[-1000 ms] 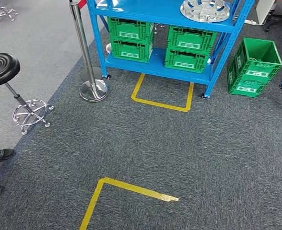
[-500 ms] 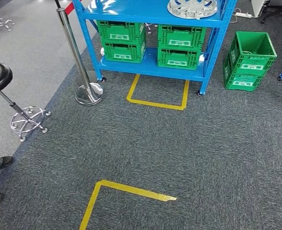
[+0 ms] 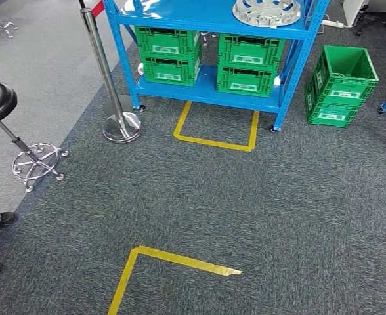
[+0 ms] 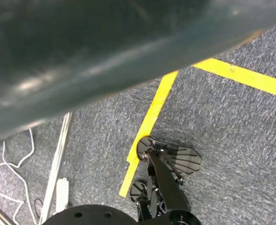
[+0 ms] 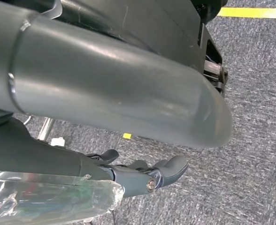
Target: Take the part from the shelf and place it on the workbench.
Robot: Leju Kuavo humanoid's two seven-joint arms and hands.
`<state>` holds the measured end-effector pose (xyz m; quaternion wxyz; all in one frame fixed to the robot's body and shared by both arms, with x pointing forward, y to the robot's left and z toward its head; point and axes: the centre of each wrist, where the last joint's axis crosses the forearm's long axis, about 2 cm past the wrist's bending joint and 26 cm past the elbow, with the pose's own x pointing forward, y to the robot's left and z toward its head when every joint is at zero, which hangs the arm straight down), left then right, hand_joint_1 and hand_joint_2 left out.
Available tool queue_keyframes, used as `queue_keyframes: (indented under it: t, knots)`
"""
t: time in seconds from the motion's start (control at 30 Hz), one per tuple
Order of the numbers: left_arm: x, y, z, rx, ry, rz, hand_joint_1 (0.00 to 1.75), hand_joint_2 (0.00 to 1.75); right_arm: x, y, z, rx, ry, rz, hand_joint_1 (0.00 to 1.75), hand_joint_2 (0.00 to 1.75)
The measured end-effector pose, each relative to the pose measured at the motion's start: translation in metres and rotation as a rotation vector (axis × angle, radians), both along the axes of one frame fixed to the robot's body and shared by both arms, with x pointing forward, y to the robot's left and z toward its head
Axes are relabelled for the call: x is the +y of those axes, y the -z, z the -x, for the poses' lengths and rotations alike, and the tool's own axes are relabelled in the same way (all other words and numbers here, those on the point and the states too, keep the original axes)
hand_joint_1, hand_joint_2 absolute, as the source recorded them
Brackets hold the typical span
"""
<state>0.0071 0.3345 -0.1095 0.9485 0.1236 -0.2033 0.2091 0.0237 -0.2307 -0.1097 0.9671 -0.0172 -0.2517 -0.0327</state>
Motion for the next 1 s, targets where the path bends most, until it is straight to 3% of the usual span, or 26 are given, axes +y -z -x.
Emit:
queue_keyframes:
  t: [1.0]
  knots:
    - [-0.0044,0.0,-0.0012,-0.017,-0.026,0.0,0.0,0.0,-0.0008,0.0003,0.0013,0.007,0.039,-0.041,0.0,0.0]
